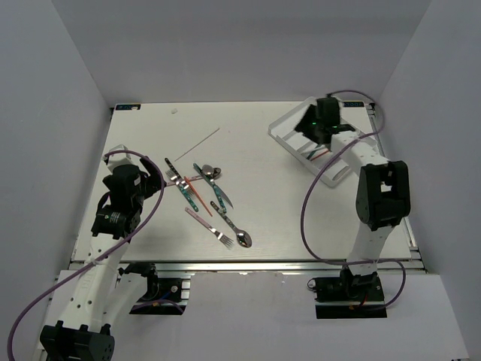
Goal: Sort the eating utensils into containers
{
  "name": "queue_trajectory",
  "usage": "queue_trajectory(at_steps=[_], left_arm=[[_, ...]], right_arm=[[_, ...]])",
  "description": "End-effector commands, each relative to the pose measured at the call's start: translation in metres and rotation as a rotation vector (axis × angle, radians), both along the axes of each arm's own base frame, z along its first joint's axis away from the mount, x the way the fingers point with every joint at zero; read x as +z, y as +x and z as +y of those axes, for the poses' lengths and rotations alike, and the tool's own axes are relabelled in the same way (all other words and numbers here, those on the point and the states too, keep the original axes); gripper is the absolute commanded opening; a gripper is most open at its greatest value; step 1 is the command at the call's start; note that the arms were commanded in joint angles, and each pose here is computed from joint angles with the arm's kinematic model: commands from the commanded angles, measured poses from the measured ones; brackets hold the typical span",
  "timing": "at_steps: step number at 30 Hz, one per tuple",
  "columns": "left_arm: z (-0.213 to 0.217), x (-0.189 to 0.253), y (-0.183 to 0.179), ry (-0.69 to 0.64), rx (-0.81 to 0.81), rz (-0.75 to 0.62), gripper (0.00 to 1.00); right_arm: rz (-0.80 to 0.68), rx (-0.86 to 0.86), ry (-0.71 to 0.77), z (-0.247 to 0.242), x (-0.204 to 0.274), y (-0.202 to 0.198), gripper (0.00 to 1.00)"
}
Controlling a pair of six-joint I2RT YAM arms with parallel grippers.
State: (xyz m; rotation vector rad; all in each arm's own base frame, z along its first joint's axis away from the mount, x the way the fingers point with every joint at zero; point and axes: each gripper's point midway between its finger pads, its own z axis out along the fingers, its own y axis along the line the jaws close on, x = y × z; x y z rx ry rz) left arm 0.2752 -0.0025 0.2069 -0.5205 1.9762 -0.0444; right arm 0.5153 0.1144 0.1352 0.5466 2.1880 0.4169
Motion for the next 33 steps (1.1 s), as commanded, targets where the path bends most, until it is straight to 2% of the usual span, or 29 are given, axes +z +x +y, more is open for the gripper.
queue_trajectory(at_steps=[1,2,7,8,13,17,20,26,33], left_arm=[[0.000,-0.001,0.000,0.009,-0.001,0.001,0.98],[0.001,-0.001,0.000,0.009,0.003,-0.001,0.98],[0.002,0.001,-0.001,0.009,0.011,-0.006,0.98],[0.003,0.000,-0.001,0.011,0.014,-0.004,0.98],[0.003,0.001,-0.001,0.009,0.013,-0.008,0.98],[0.001,0.002,-0.001,0.005,0.004,-0.012,0.98],[0.000,0.003,0.000,0.005,0.000,-0.017,0.98],[-0.001,0.004,-0.001,0.002,-0.005,-0.018,0.98],[0.000,0.005,-0.001,0.002,-0.006,-0.025,0.98]], right_arm=[[-0.166,0.458,-0.140,0.124,0.044,-0.037,0.60],[-0.161,0.544,-0.163,0.161,0.038,-0.060,0.61],[-0.155,0.735,-0.270,0.243,0.021,-0.119,0.55],[-0.155,0.798,-0.292,0.267,0.013,-0.140,0.51],[-0.162,0.930,-0.379,0.319,-0.008,-0.177,0.34],[-0.147,1.064,-0.400,0.352,-0.035,-0.207,0.35],[-0.150,1.132,-0.411,0.367,-0.049,-0.219,0.35],[-0.133,1.162,-0.404,0.381,-0.068,-0.223,0.38],[-0.129,1.151,-0.448,0.387,-0.082,-0.214,0.38]])
